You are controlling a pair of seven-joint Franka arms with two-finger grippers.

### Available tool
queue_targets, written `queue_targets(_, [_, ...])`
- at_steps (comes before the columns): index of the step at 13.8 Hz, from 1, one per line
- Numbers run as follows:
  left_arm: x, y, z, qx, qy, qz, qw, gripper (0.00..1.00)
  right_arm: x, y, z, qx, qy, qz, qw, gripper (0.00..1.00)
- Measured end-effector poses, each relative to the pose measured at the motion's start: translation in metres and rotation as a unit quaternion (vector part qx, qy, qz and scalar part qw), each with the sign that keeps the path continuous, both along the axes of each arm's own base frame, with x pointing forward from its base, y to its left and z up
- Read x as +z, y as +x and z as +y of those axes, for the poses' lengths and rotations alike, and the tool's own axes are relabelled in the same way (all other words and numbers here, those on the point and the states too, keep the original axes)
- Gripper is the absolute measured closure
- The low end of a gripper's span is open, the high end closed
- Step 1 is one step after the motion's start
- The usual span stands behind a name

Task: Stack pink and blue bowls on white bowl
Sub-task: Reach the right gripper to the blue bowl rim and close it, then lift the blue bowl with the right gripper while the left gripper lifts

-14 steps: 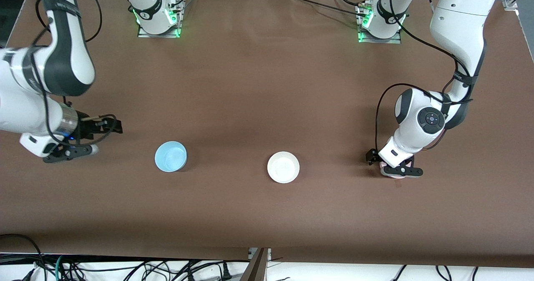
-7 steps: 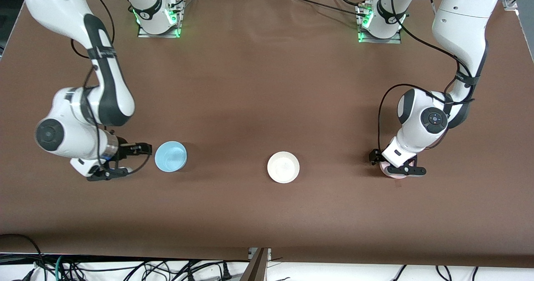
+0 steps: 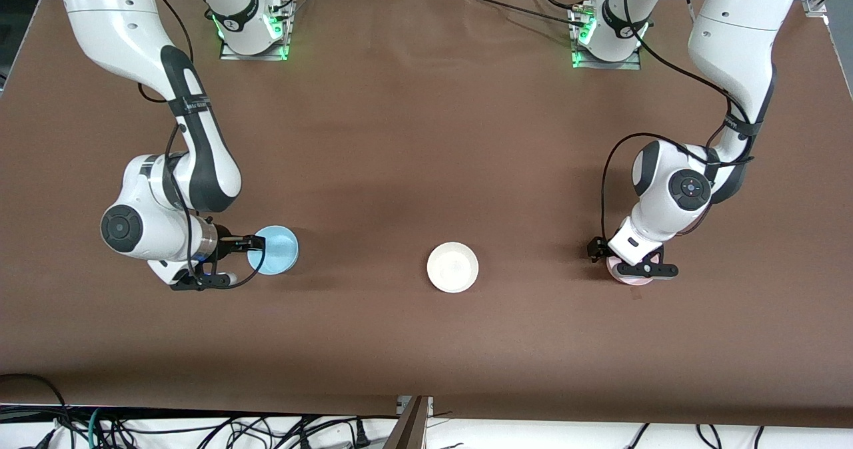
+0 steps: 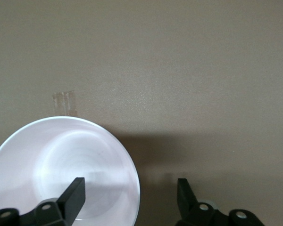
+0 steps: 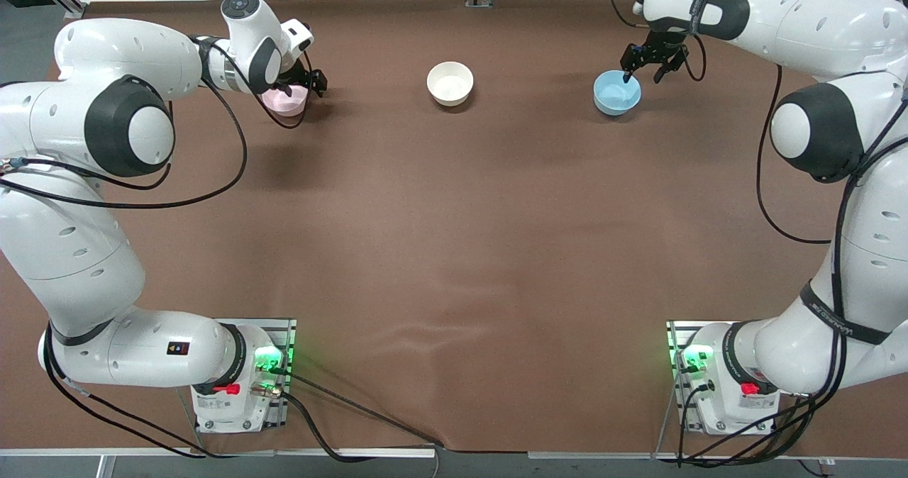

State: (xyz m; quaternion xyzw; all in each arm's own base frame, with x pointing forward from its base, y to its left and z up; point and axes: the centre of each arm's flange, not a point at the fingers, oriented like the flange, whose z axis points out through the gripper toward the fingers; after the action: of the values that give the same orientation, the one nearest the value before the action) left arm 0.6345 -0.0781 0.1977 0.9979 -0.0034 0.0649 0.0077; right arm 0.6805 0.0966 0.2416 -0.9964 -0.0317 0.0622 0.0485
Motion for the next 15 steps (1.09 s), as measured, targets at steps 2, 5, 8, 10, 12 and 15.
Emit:
queue_targets(2, [0.0,0.0,0.0,0.001,0.0,0.0,1.0,0.24,-0.012,-0.001,-0.002,-0.003,-0.002,-0.001,1.0,0.17])
queue_targets(5, [-0.001,-0.001,0.0,0.001,0.0,0.001,1.0,0.29,-0.026,-0.004,-0.005,-0.005,-0.005,0.004,1.0,0.21])
queue_targets(8, [-0.001,-0.001,0.0,0.002,0.0,0.001,1.0,0.34,-0.028,-0.005,-0.006,-0.006,-0.005,0.005,1.0,0.4])
queue_targets(10, [-0.001,-0.001,0.001,0.002,0.0,0.001,1.0,0.41,-0.028,-0.005,-0.006,-0.007,-0.005,0.005,1.0,0.54])
queue_targets(12, [-0.002,-0.001,0.001,0.002,0.0,0.002,1.0,0.47,-0.028,-0.005,-0.006,-0.007,-0.005,0.005,1.0,0.55])
queue_targets(15, [-0.004,-0.002,0.001,0.002,0.0,0.001,1.0,0.56,-0.029,-0.005,-0.006,-0.008,-0.005,0.006,1.0,0.6])
